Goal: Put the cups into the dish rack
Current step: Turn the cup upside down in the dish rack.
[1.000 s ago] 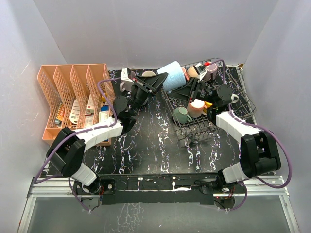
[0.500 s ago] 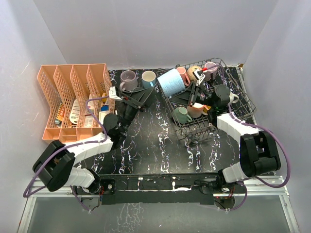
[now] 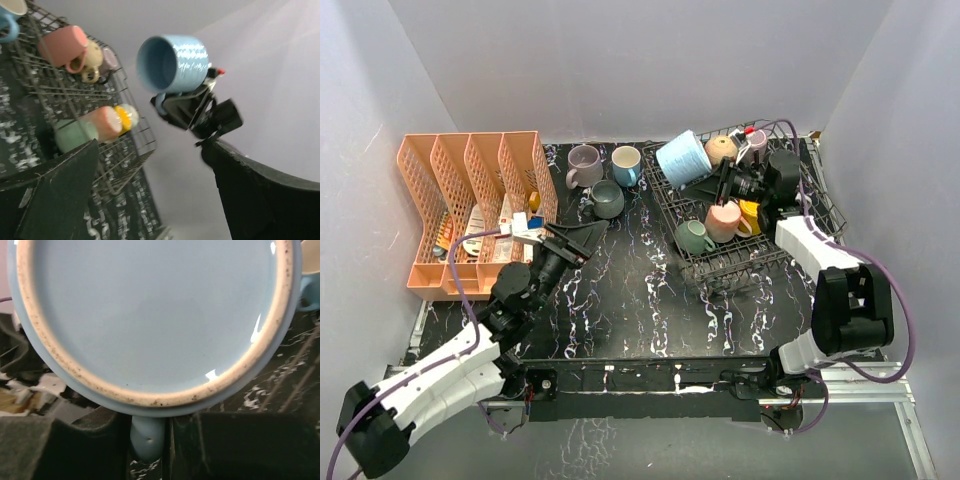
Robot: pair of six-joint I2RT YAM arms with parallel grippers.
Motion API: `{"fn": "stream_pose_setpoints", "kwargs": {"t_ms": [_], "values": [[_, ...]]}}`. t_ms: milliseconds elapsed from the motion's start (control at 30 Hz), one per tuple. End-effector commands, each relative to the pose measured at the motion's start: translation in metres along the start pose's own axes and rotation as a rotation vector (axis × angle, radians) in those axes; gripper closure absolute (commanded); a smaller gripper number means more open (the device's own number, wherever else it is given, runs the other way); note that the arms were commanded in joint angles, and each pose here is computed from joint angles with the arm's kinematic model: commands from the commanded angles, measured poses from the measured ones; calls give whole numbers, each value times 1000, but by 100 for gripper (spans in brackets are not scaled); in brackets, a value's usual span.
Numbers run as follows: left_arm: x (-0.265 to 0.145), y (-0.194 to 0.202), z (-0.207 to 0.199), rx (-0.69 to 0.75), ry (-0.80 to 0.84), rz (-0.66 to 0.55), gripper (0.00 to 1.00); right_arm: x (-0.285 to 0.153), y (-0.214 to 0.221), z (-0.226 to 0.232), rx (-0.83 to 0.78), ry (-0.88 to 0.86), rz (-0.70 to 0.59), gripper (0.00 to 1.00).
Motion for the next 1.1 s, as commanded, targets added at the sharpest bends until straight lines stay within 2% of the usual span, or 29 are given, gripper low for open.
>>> {"fn": "stream_pose_setpoints", "kwargs": {"t_ms": [0, 200, 367, 633, 1067], "values": [[-27, 12, 44, 248, -208, 135, 5, 8, -51, -8, -345, 82, -65, 92], [-50, 19, 55, 259, -241, 206, 3, 19, -85, -50, -433, 241, -72, 92], [-64, 21, 61, 230, -247, 215, 3, 25, -95, -76, -429, 318, -75, 92], [-74, 19, 65, 196, -247, 187, 3, 33, -92, -125, -391, 401, -48, 92], [-71, 19, 62, 191, -251, 196, 3, 45, -82, -167, -424, 521, -16, 92]]}}
Point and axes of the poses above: each gripper's point midway between its finger pads, its own x axis out along the fingers, its own z axis along the line the jaws close on, y = z × x, the point moved 5 cm from there along -x, back along the fingers, and after that the axes turned 6 degrees about x, right-handed, at the moved point
